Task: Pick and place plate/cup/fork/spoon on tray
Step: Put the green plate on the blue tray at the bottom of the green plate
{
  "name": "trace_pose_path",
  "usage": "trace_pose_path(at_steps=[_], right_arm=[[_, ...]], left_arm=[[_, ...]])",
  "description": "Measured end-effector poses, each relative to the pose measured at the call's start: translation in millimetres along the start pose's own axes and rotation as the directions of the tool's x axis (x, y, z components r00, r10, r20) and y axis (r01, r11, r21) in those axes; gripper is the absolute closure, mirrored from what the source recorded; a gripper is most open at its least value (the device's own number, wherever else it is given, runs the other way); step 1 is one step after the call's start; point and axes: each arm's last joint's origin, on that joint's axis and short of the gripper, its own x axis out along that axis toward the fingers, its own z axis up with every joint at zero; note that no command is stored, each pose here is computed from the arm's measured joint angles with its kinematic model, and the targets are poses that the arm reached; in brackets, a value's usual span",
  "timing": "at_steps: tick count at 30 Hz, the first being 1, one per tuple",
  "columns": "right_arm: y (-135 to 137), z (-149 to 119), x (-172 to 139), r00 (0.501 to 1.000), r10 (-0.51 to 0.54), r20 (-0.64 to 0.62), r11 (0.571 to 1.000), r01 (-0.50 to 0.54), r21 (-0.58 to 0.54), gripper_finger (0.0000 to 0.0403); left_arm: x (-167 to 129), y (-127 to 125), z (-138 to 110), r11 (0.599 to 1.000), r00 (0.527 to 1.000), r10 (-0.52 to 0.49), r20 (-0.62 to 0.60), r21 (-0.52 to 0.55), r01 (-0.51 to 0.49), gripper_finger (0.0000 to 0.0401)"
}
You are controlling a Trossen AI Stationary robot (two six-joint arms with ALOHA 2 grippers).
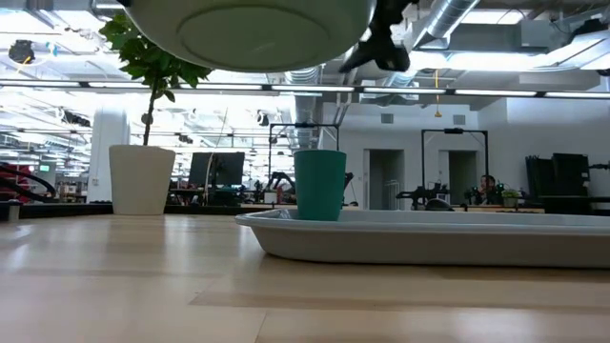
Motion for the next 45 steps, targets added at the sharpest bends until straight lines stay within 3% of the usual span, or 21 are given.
trace_pose_path(at_steps=[5, 21, 28, 33, 39, 42, 45], right_arm=[[0.0, 0.4, 3.3, 1.0, 0.001, -0.002, 1.0, -0.001, 0.002, 0.0188], [-1.7, -0.8, 3.2, 0.999, 0.012, -0.039, 1.0, -0.012, -0.005, 0.0388], [-2.2, -0.5, 3.3, 1.0, -0.017, -0.015, 1.0, 0.017, 0.008, 0.0395], [-2.1, -0.9, 3.3, 1.0, -0.017, -0.019, 1.0, 0.017, 0.007, 0.0392], [-2.6, -1.0, 3.2, 1.0, -0.021, -0.021, 1.0, 0.021, 0.013, 0.0398], [-5.3, 0.0, 2.8, 0.999, -0.036, -0.021, 0.999, 0.036, 0.015, 0.0397], [-9.6, 2.2, 2.1, 0.998, -0.061, -0.015, 0.998, 0.061, 0.019, 0.0399]], left_arm=[[0.1, 0.2, 0.1, 1.0, 1.0, -0.002, 0.003, -0.007, 0.002, 0.0401], [0.9, 2.6, 0.5, 1.0, 1.0, 0.015, 0.007, -0.015, -0.014, 0.0401], [1.2, 4.3, 0.8, 0.998, 0.999, 0.039, 0.005, -0.057, -0.039, 0.0394], [1.2, 3.2, 2.5, 0.999, 0.999, -0.016, 0.044, -0.037, 0.018, 0.0344], [1.1, 3.2, 3.0, 0.999, 0.999, -0.017, 0.049, -0.048, 0.019, 0.0254], [1.1, 3.9, 2.7, 0.988, 0.999, 0.008, 0.037, -0.155, -0.002, 0.0209], [1.1, 5.8, 1.4, 0.947, 0.997, 0.077, -0.003, -0.312, -0.074, 0.0177]])
